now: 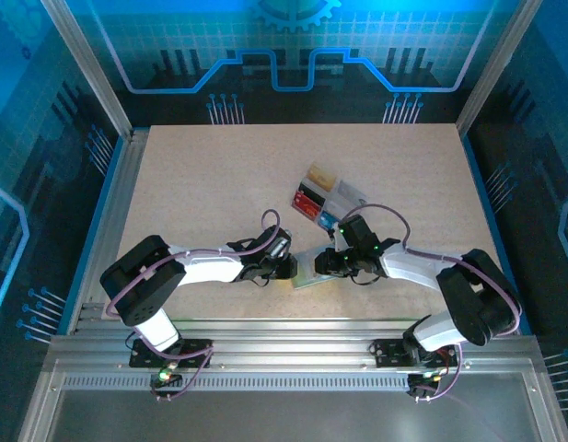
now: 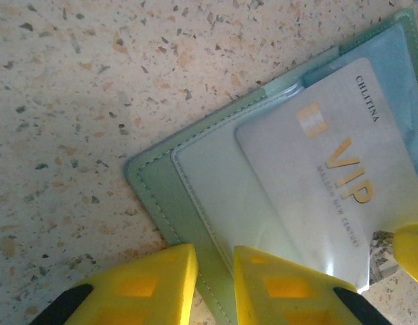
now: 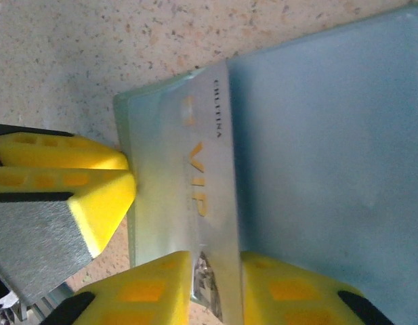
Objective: Put the credit cards into the card holder
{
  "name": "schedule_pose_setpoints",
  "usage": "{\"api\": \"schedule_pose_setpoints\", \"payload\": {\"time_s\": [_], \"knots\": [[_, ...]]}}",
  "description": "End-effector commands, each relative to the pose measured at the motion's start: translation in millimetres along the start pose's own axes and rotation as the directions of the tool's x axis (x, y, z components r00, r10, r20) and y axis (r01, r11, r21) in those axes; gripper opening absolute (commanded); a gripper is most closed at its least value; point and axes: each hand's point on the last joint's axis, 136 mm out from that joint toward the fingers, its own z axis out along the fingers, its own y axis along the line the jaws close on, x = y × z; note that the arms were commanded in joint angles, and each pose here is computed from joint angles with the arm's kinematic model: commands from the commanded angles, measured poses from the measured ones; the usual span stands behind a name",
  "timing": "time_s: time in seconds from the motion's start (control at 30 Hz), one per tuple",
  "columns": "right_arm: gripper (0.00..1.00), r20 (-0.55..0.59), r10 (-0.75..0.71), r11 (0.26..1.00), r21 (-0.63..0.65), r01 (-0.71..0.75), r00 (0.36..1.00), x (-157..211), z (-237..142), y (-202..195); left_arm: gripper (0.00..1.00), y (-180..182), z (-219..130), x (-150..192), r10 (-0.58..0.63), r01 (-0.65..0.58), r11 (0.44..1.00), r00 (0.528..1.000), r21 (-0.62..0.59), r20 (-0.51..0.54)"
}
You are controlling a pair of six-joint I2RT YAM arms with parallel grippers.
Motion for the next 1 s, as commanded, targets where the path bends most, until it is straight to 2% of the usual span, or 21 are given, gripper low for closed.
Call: {"api": "schedule_pose_setpoints", "payload": {"time_s": [0.0,0.33,0.97], "knots": [[0.17,-0.004,-0.018,0.999,-0.036,0.017,1.000,-7.3,0.5,8.4,0.23,40.2,3.8,61.7,-0.033,0.006,0.991,0.979,-0.131,-0.204],[0.00,-0.032,-0.038,0.998,-0.047,0.037,0.999,-1.6,3.1,8.3,0.24,40.9,1.4,61.7,-0.023,-0.003,0.991,0.979,-0.131,-0.202],[0.00,-0.090,-0.089,0.995,-0.054,0.084,0.992,26.0,18.9,16.1,0.24,36.5,0.5,59.3,-0.025,0.002,0.993,0.980,-0.118,-0.197]]}}
